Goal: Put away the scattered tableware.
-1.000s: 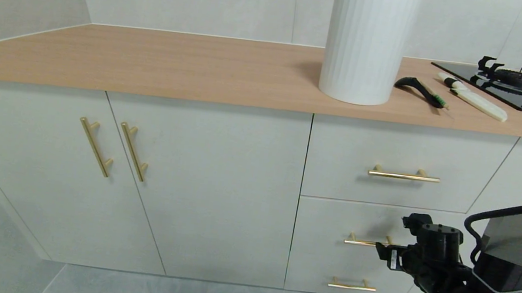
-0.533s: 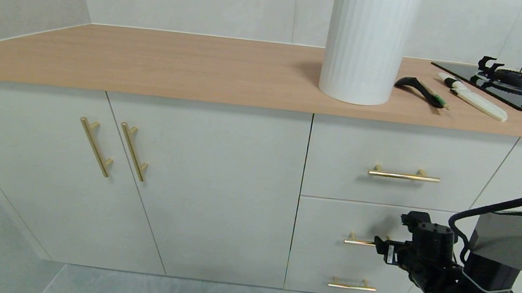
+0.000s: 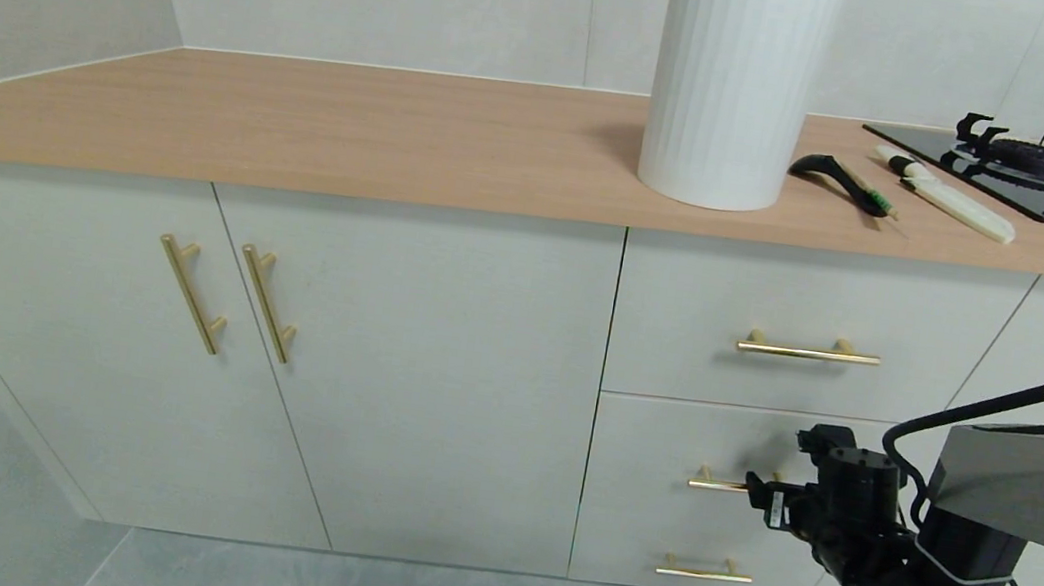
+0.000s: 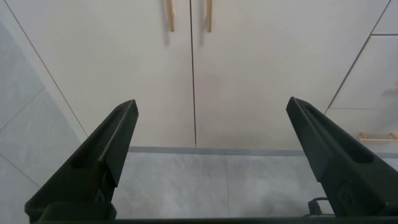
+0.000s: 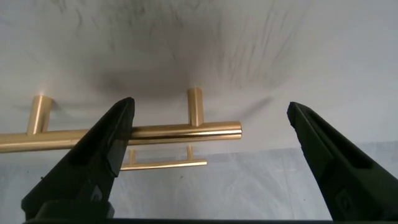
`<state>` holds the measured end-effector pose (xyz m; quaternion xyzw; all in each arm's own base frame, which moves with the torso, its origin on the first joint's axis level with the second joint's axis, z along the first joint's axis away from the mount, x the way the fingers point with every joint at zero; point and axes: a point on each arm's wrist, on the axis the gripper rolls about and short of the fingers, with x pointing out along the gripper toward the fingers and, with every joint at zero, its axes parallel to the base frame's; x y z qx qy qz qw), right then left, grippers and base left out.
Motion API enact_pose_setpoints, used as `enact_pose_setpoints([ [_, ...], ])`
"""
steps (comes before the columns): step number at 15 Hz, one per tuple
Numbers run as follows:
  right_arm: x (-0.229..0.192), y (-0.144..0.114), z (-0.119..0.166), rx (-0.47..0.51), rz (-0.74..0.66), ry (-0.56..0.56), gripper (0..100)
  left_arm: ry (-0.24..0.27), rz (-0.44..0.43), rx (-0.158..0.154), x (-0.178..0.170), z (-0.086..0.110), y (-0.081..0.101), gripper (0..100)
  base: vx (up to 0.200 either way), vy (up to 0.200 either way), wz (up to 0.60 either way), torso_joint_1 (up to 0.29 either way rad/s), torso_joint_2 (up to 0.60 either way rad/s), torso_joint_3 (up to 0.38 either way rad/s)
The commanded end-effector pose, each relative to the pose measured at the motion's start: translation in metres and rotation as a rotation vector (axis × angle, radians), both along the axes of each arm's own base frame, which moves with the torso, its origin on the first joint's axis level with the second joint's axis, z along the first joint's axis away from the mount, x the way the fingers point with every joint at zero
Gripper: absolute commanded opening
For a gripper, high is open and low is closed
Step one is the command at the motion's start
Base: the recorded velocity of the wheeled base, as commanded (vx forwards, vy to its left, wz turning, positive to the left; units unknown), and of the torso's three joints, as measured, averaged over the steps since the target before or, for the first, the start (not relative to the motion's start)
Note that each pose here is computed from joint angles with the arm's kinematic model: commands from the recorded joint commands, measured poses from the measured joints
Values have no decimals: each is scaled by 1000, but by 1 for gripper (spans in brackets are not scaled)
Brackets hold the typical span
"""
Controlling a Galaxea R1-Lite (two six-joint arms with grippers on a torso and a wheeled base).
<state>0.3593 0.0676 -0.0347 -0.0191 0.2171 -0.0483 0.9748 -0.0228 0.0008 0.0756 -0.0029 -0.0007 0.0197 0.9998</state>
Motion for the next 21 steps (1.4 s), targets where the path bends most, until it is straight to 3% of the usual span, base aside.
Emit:
enact_pose_setpoints([
  [1,-3,0,1,-5,1,15,100,1,1,0,0,0,0,100,0,0,0,0,0,0],
  [8,-9,-2,1,-17,3,66,100,1,1,0,0,0,0,100,0,0,0,-1,0,7],
  [13,-68,2,105,43,186,204,100,1,1,0,0,0,0,100,0,0,0,0,0,0],
  [14,-84,0,137,53,207,186,100,1,1,0,0,0,0,100,0,0,0,0,0,0],
  [15,-90,0,147,53,212,177,100,0,1,0,0,0,0,100,0,0,0,0,0,0],
  [18,-127,-3,220,72,270,135,100,1,1,0,0,0,0,100,0,0,0,0,0,0],
  [20,-115,1,234,89,302,171,100,0,1,0,0,0,0,100,0,0,0,0,0,0],
  [21,-106,4,225,86,302,207,100,1,1,0,0,0,0,100,0,0,0,0,0,0],
])
